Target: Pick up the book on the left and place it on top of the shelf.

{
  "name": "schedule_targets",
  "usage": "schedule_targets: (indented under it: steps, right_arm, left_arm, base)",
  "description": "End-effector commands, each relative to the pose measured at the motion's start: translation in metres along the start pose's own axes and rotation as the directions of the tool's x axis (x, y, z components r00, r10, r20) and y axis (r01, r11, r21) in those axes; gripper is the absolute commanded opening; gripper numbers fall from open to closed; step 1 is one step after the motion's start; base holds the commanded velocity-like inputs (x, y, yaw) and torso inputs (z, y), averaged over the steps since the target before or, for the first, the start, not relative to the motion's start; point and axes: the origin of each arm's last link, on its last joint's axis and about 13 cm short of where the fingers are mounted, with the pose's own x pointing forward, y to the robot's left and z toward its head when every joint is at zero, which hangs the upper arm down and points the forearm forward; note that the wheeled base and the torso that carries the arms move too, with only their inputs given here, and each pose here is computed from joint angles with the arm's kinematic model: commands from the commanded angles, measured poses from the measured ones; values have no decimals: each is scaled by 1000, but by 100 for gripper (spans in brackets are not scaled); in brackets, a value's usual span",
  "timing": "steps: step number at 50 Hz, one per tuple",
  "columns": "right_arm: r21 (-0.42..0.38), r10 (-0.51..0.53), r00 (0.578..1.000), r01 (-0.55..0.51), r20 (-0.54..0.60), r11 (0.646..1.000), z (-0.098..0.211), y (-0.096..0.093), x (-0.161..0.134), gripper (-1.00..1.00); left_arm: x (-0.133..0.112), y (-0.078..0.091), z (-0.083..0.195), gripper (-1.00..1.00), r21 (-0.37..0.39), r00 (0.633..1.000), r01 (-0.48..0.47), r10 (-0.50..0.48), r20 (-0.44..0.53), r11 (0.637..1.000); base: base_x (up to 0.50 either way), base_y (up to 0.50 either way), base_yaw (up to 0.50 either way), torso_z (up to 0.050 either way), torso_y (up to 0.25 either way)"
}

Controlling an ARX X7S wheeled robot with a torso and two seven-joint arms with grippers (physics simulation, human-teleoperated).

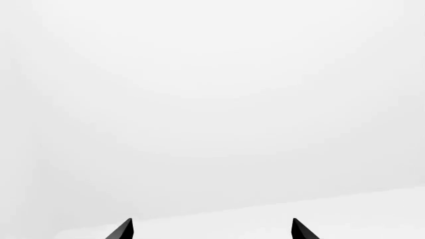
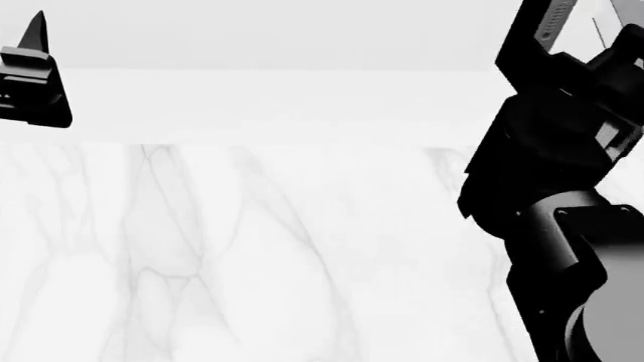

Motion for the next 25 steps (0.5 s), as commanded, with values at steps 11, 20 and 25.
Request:
schedule_targets:
  steps: [11, 20, 25]
  right_arm:
    - [-117, -162, 907, 126, -389, 985, -54, -15, 7, -100]
    - [-202, -218, 827, 129, -519, 971, -75, -11, 5, -100]
    - [-221, -219, 803, 112, -554, 969, -83, -6, 5, -100]
  left_arm:
    - [-1, 0, -1, 100, -2, 1000, -2, 2, 1, 1000]
    - [-1, 1, -1, 100, -4, 1000, -2, 2, 2, 1000]
    - [-1, 2, -1, 100, -3, 1000, -3, 3, 1, 1000]
  base:
    - [0, 0, 0, 0, 2]
    - [0, 0, 0, 0, 1]
    - [0, 0, 0, 0, 0]
